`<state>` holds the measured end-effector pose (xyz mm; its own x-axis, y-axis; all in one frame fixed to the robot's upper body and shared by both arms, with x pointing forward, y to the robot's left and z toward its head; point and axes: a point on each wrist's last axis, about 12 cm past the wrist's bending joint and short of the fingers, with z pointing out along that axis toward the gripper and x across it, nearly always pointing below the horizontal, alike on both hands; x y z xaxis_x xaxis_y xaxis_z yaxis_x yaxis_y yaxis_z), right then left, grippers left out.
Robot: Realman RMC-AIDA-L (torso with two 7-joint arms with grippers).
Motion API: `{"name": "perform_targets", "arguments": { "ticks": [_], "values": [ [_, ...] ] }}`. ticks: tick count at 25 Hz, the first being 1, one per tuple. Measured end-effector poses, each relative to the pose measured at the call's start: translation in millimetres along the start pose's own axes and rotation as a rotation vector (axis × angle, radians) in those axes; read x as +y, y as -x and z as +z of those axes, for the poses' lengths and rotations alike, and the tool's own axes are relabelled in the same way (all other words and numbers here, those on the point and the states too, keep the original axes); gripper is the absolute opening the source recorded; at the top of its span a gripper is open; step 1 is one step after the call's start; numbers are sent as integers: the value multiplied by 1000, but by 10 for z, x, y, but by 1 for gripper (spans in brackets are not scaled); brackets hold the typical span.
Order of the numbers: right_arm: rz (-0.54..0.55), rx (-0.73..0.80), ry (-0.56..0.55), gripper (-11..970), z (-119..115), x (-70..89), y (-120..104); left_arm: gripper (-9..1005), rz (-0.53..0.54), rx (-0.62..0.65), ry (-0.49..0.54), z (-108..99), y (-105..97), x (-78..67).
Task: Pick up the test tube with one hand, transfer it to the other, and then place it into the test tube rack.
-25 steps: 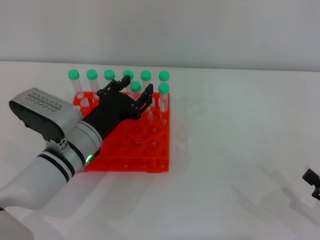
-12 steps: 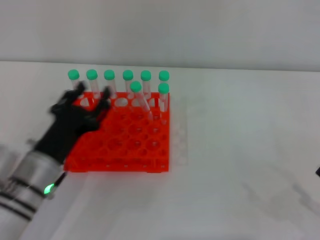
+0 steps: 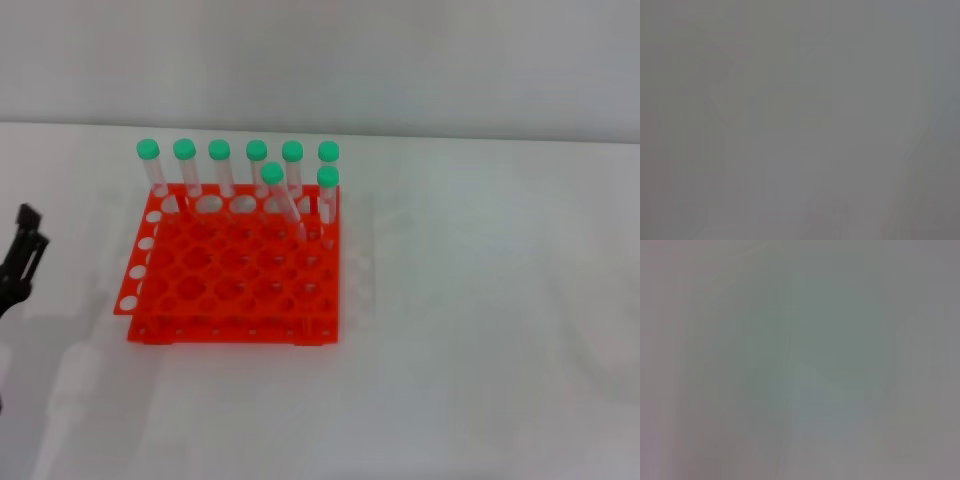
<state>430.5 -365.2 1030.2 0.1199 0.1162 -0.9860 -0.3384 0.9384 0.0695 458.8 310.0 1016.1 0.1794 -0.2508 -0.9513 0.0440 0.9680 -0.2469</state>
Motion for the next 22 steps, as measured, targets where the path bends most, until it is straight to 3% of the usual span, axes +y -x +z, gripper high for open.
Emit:
{"name": "perform_targets", "arguments": {
  "ticks": [3,6,22],
  "values": [
    [-14,-19,-119,876,-33,-68,-16,881,16,6,33,-62,0,82],
    [-22,-26,-170,876,-48,-109,-16,881,18,14,43,-104,-10,103],
    [5,8,-203,876,-62,-97,-85,881,5,39,-5,-108,-43,37]
  ]
}}
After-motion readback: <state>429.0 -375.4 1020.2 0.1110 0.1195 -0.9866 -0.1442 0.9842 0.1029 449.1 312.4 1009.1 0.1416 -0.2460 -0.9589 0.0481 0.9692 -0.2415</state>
